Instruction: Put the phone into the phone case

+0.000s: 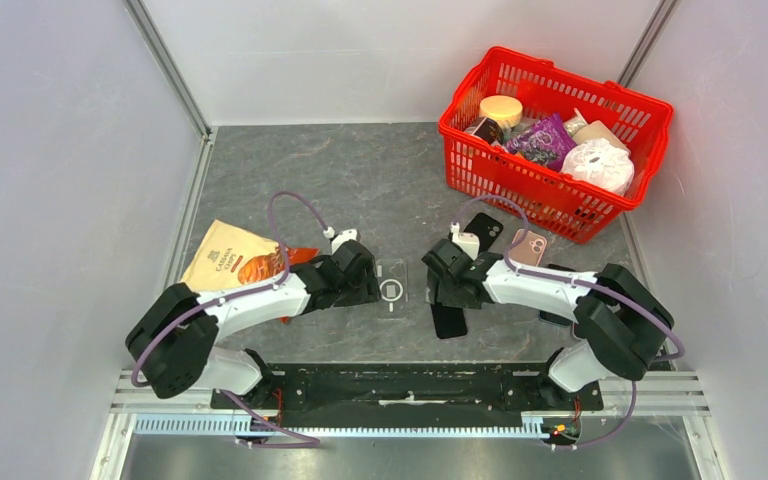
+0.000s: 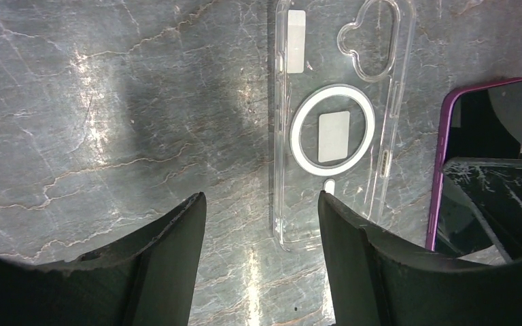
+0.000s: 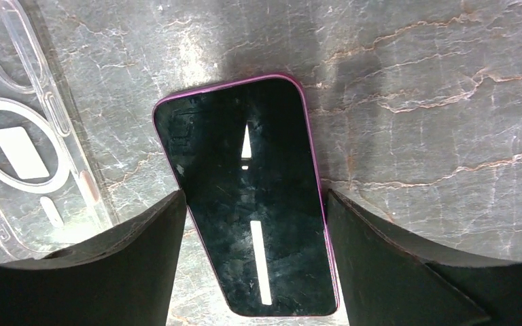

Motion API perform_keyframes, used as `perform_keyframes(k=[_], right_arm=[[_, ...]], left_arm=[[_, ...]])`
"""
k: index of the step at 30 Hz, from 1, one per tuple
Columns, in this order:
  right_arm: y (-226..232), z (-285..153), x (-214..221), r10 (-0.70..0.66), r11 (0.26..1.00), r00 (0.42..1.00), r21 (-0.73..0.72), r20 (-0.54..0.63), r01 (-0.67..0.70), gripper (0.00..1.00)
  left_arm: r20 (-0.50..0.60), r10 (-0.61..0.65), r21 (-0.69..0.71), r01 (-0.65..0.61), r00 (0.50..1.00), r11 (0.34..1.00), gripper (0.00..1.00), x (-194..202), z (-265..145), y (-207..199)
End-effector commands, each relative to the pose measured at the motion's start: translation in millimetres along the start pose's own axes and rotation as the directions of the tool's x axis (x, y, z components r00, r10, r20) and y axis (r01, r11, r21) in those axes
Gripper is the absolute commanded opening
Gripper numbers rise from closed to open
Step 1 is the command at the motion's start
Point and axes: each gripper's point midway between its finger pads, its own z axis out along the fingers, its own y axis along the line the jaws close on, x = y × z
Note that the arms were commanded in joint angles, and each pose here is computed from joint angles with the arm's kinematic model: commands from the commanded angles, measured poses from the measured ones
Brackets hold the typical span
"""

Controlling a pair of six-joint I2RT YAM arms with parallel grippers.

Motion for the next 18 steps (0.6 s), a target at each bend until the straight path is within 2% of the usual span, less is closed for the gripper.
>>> perform_keyframes(k=[1, 9, 12, 15, 18], right_arm=[[-9, 4, 31, 0.04, 0.999, 0.988, 0.001, -0.148, -0.04, 0.6], [13, -5, 10, 0.05, 0.998, 0.992, -0.04, -0.12, -0.055, 0.62], [3, -2, 12, 0.027, 1.0, 0.993, 0.004, -0.118, -0.027, 0.8], [-4, -4, 16, 0.01, 1.0, 0.994, -0.004, -0.108, -0.011, 0.9], [-6, -11, 18, -0.04, 0.999, 0.997, -0.008, -0.058, 0.04, 0.94]], left_arm=[[0.017, -0.014, 0.014, 0.014, 1.0, 1.0, 0.67, -2, 6, -4], [0.025, -0.016, 0.008, 0.016, 1.0, 1.0, 0.67, -4, 8, -4], [0.022, -0.014, 0.012, 0.014, 1.0, 1.0, 0.67, -3, 7, -4], [0.029, -0.012, 0.012, 0.012, 1.0, 1.0, 0.67, -4, 5, -3], [0.033, -0.006, 0.008, 0.006, 0.999, 1.0, 0.67, -4, 3, -1]])
